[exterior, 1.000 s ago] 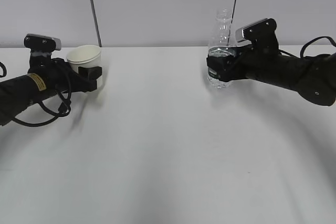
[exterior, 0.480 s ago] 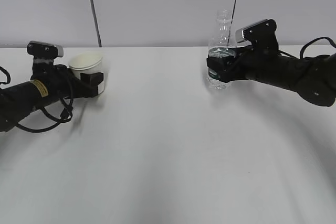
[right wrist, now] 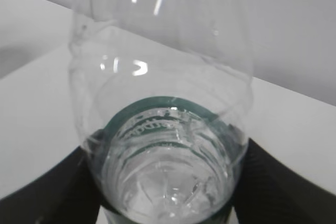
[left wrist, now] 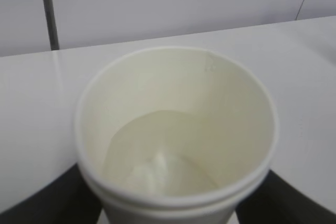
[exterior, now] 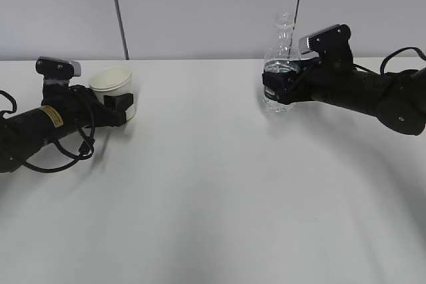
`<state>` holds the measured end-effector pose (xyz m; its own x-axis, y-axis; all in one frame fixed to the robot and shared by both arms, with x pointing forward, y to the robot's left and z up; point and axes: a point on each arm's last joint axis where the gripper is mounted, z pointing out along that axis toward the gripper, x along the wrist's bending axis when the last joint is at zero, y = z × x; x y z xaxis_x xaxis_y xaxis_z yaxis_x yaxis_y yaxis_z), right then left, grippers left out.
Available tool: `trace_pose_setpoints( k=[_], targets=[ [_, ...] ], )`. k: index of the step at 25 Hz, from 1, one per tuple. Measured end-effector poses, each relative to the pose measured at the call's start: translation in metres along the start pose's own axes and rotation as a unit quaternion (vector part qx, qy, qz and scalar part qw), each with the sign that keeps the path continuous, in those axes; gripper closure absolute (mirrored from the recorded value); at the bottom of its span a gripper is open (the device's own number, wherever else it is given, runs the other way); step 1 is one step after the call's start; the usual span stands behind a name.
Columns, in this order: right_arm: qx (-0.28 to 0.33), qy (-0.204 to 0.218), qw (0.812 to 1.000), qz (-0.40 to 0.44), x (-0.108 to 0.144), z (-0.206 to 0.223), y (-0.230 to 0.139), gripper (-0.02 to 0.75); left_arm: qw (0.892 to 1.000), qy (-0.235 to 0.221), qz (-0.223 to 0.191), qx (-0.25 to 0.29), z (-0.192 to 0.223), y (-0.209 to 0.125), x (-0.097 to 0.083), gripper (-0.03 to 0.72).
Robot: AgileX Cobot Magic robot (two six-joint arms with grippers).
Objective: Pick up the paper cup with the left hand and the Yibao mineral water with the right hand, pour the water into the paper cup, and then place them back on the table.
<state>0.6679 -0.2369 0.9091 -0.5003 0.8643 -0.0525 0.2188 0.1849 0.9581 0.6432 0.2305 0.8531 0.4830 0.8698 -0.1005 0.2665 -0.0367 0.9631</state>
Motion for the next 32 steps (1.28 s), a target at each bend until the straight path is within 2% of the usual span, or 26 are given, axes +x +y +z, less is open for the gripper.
trace_pose_setpoints(
  k=[2, 7, 10, 22, 32],
  targets=[
    [0.0, -0.001, 1.0, 0.001, 0.0, 0.0, 0.0, 0.248, 1.0, 0.0, 0.0, 0.0, 0.0, 0.0, 0.0, 0.241],
    [0.0, -0.001, 1.0, 0.001, 0.0, 0.0, 0.0, 0.248, 1.0, 0.0, 0.0, 0.0, 0.0, 0.0, 0.0, 0.125],
    [0.0, -0.001, 1.0, 0.001, 0.0, 0.0, 0.0, 0.248, 1.0, 0.0, 0.0, 0.0, 0.0, 0.0, 0.0, 0.098],
    [-0.001, -0.004, 1.0, 0.007, -0.001, 0.001, -0.002, 0.248, 1.0, 0.0, 0.0, -0.003, 0.0, 0.001, 0.0, 0.095],
    [-0.013, 0.002, 0.999, 0.042, 0.001, 0.01, -0.027, 0.248, 1.0, 0.0, 0.0, -0.003, 0.0, 0.001, 0.0, 0.097]
  ],
)
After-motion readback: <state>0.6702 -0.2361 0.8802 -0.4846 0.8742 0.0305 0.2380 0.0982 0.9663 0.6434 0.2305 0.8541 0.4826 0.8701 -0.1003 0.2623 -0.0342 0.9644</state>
